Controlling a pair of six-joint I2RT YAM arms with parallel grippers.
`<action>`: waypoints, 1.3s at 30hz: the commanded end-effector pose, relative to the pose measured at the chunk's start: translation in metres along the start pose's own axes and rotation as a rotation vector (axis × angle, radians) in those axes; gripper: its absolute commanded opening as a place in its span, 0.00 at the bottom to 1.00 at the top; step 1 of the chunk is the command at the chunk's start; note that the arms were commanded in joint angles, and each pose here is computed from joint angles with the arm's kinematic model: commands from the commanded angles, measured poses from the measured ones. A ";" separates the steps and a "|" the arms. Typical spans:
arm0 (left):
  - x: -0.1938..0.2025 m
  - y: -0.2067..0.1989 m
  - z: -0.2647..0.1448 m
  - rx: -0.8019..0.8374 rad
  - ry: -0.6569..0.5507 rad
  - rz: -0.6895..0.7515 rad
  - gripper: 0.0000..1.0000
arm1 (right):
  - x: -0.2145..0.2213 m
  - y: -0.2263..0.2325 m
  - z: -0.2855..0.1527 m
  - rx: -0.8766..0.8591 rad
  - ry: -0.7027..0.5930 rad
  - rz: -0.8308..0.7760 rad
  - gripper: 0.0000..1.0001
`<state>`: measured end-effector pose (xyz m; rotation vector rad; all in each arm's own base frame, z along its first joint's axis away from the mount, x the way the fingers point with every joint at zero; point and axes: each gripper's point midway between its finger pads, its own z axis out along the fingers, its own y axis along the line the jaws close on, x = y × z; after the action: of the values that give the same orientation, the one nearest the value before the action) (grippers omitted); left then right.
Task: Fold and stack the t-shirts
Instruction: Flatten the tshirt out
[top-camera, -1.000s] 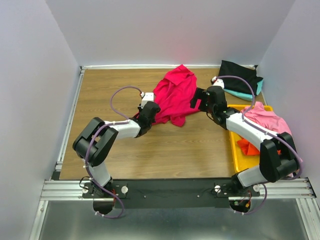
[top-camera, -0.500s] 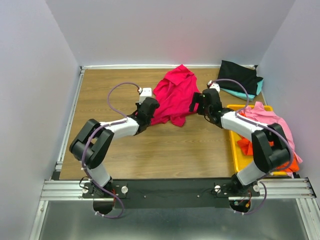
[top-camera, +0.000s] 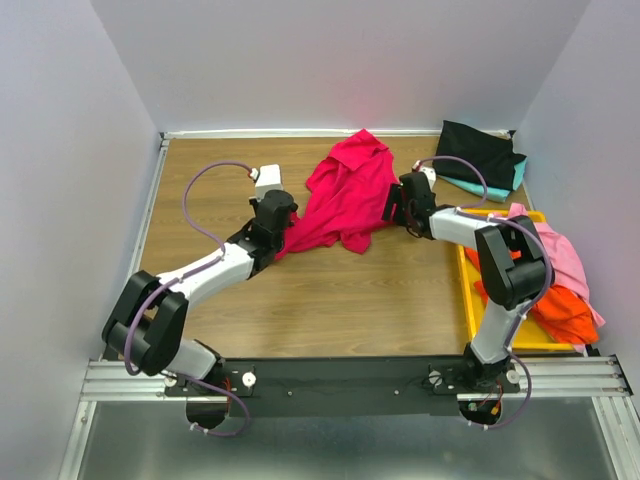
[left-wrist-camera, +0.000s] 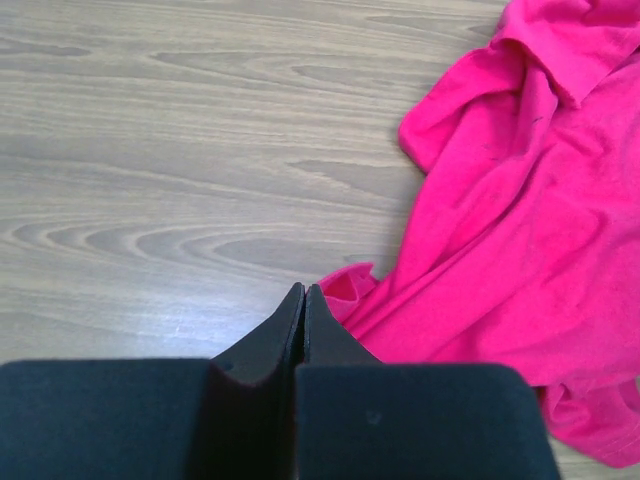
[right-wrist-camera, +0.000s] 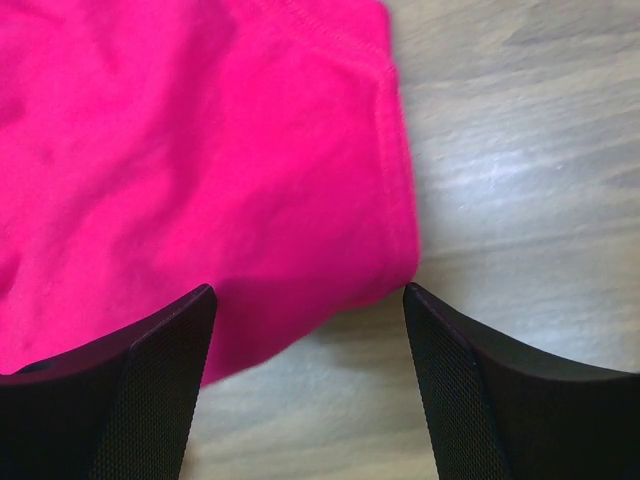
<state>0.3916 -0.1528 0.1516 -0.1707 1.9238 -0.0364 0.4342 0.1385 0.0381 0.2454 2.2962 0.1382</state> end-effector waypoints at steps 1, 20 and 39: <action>-0.008 0.014 -0.007 -0.036 -0.029 -0.021 0.03 | -0.016 -0.001 0.013 0.024 -0.035 -0.002 0.82; -0.074 0.053 -0.062 -0.068 -0.221 -0.169 0.00 | -0.080 -0.008 -0.065 0.001 -0.219 0.031 0.02; -0.125 0.116 -0.124 -0.187 -0.411 -0.301 0.00 | -0.140 0.004 -0.163 -0.096 -0.342 0.026 0.02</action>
<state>0.3029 -0.0469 0.3184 -0.4975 1.4531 -0.1390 0.3863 0.0998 0.2632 0.2679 1.8777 0.2342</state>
